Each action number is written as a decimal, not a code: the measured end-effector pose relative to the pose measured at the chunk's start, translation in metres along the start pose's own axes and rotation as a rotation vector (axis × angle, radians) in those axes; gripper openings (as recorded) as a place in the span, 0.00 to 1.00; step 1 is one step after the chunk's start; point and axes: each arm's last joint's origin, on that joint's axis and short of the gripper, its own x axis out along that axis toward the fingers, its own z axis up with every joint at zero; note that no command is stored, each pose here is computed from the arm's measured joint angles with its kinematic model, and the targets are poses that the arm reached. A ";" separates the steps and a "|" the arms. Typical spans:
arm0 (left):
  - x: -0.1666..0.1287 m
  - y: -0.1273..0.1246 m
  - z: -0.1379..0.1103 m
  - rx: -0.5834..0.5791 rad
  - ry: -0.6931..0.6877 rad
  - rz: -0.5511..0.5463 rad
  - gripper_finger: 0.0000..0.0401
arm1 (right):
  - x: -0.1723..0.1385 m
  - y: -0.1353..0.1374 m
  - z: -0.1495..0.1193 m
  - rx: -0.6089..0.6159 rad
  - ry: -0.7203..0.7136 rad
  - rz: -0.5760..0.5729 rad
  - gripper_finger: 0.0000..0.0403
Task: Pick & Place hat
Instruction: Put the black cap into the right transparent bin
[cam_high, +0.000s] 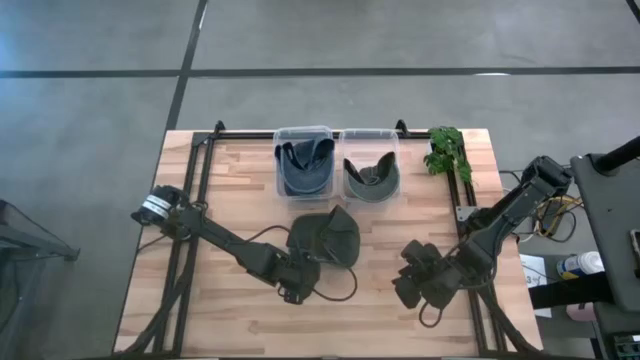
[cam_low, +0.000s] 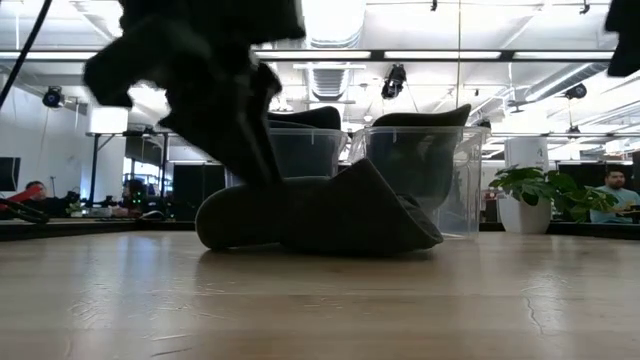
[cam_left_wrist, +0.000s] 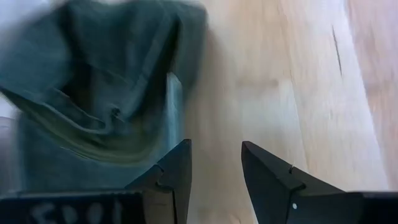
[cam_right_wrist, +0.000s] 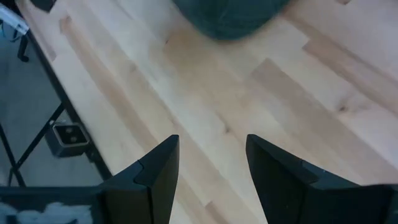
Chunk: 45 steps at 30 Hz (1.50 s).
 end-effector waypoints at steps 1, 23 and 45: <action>-0.004 -0.001 0.004 -0.006 -0.015 0.016 0.33 | -0.001 0.003 -0.002 -0.005 0.003 0.006 0.45; -0.006 -0.001 0.014 0.014 -0.038 0.225 0.33 | -0.002 0.015 -0.027 -0.068 -0.029 0.021 0.43; 0.010 0.010 -0.013 0.016 0.096 0.275 0.33 | 0.002 0.003 -0.030 -0.093 -0.027 -0.048 0.42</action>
